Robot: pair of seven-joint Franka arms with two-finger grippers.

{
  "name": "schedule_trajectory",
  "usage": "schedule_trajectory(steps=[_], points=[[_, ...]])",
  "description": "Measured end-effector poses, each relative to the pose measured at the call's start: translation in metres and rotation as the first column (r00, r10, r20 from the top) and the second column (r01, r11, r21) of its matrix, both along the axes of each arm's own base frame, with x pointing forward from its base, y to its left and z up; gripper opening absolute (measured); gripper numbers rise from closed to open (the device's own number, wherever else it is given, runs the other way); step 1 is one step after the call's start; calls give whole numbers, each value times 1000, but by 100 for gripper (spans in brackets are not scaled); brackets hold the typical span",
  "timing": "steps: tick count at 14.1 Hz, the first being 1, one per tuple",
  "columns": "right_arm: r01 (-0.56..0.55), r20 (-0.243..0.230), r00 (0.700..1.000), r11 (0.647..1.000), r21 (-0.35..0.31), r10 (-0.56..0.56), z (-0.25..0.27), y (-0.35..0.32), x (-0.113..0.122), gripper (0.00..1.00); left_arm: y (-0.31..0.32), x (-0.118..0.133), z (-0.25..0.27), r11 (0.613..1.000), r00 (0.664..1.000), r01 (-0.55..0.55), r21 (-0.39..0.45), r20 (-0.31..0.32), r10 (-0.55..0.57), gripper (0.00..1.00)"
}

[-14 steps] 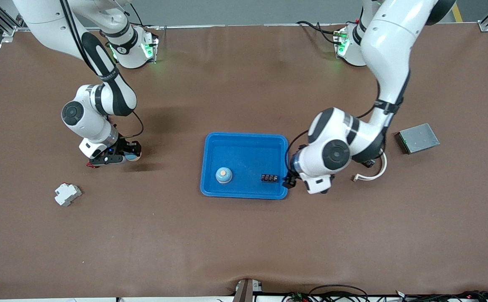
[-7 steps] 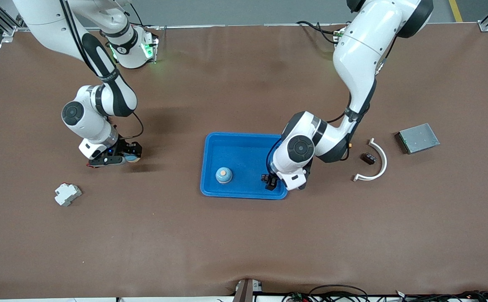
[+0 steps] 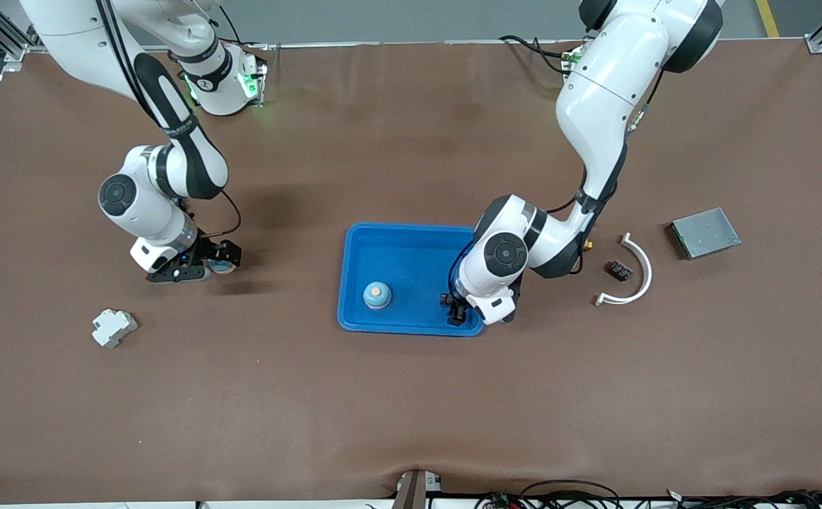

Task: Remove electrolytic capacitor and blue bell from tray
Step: 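Lower the bell with the right gripper while the left gripper grasps a capacitor, then grasp the bell with the right gripper while the left gripper moves the capacitor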

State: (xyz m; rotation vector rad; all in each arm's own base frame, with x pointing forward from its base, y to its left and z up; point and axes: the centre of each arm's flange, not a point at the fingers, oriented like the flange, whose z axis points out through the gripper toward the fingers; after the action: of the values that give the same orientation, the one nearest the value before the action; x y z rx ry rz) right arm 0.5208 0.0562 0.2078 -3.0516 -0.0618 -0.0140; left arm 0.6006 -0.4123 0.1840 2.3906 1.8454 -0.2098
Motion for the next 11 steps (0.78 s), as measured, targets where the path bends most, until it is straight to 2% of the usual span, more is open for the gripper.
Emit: schedule_trajectory(steps=[2,4,5,8,11], points=[[28,-34,999,999,21,-27,25,19,16,100,0,0,-5,1000,1000,-3,-2,3,3,62],[74,-39,997,997,34,-73,49,54,28,100,-1,2,-3,1000,1000,-8,-6,8,8,40],[102,-35,994,994,38,-100,56,76,30,100,-2,3,-1,1000,1000,-8,-9,12,8,33],[184,-27,983,982,51,-183,72,145,24,100,-4,10,21,1000,999,-7,-20,37,8,33],[264,-19,964,962,75,-264,88,210,17,100,3,20,81,1000,997,24,5,74,-25,33]])
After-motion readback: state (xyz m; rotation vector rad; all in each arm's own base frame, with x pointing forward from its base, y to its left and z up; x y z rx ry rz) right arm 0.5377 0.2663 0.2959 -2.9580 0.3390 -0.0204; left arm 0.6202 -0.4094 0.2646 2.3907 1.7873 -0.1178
